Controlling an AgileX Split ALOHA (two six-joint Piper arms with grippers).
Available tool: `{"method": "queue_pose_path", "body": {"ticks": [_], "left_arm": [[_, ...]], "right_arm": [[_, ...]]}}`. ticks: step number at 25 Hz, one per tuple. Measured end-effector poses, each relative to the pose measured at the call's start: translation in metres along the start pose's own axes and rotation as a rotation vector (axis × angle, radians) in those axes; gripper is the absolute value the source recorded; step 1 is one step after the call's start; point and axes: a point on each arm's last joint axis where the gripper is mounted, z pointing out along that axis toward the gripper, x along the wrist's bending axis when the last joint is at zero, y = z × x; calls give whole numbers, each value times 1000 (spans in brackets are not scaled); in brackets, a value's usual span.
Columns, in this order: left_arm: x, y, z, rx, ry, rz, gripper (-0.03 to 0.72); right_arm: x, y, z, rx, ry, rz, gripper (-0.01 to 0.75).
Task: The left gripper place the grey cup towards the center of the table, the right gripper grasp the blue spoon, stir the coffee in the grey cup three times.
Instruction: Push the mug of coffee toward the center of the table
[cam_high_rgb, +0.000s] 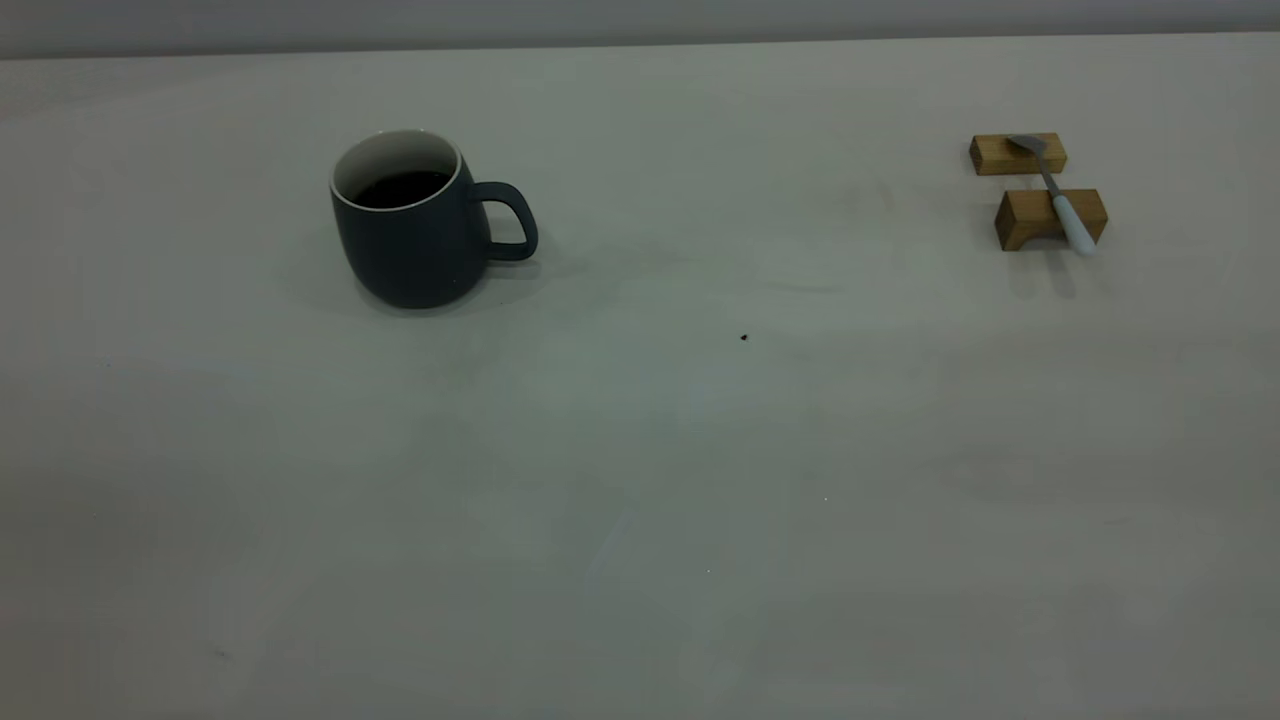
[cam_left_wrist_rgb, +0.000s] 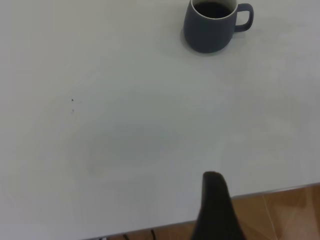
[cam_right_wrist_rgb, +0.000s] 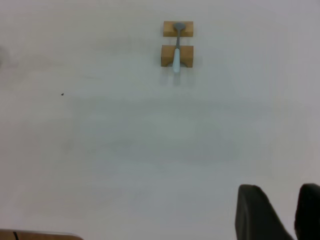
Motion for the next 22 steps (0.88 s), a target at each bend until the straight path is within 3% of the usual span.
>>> {"method": "queue_pose_path", "body": {"ticks": [13,22], "left_arm": [[1,1,1,14,8,-27,585],[14,53,41,285,42,-76,585]], "right_arm": [[0,0,0,0,0,0,238],[0,0,0,0,0,0,238]]}}
